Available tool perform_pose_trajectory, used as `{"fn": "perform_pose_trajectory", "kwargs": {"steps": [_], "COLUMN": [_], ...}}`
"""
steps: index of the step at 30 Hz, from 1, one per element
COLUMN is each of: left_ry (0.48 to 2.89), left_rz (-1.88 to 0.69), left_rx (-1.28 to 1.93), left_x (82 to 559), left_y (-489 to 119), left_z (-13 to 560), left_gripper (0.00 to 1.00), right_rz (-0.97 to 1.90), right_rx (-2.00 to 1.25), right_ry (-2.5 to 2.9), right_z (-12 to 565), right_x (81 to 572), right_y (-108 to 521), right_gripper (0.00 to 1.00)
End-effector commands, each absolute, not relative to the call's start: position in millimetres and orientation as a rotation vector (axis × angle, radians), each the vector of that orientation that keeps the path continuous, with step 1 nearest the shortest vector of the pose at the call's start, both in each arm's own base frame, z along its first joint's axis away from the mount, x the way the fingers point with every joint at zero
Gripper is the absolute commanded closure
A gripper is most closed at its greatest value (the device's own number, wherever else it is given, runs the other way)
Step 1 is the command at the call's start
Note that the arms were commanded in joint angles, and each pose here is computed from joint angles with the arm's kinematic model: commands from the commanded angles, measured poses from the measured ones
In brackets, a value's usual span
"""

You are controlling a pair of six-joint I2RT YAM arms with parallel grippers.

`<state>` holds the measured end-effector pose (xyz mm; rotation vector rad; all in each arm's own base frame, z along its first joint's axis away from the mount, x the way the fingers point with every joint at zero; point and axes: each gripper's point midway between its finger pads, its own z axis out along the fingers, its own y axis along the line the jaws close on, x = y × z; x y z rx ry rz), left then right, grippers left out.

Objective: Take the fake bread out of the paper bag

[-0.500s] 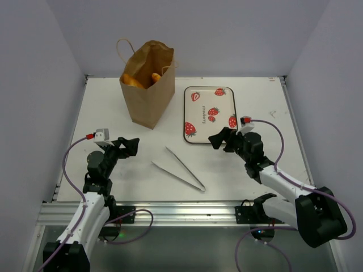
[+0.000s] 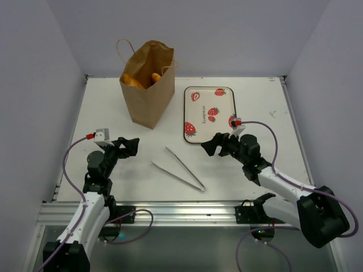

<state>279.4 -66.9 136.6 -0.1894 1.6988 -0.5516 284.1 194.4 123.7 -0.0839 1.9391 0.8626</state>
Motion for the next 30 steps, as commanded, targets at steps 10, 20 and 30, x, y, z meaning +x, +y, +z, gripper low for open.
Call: {"fn": "perform_pose_trajectory", "kwargs": {"steps": [10,20,30], "left_ry": [1.633,1.636,1.648], "left_rz": [-0.558,-0.554,-0.555], "left_rx": [-0.128,-0.132,-0.134], "left_x": [283.0,283.6,285.0], "left_y": [-71.5,-70.8,-71.1], "left_z": [161.6,161.9,159.9], "left_gripper": [0.0,0.0,0.0], "right_rz": [0.68,0.524,0.522], "right_rx": [-0.39,-0.698,-0.842], "right_ry": [1.854,1.849,1.922], "right_z": [144.9,135.9,112.8], "right_x": [265.3,233.5,200.6], "right_y": [236.9,281.8,302.8], "right_gripper": [0.01,0.01,0.01]}}
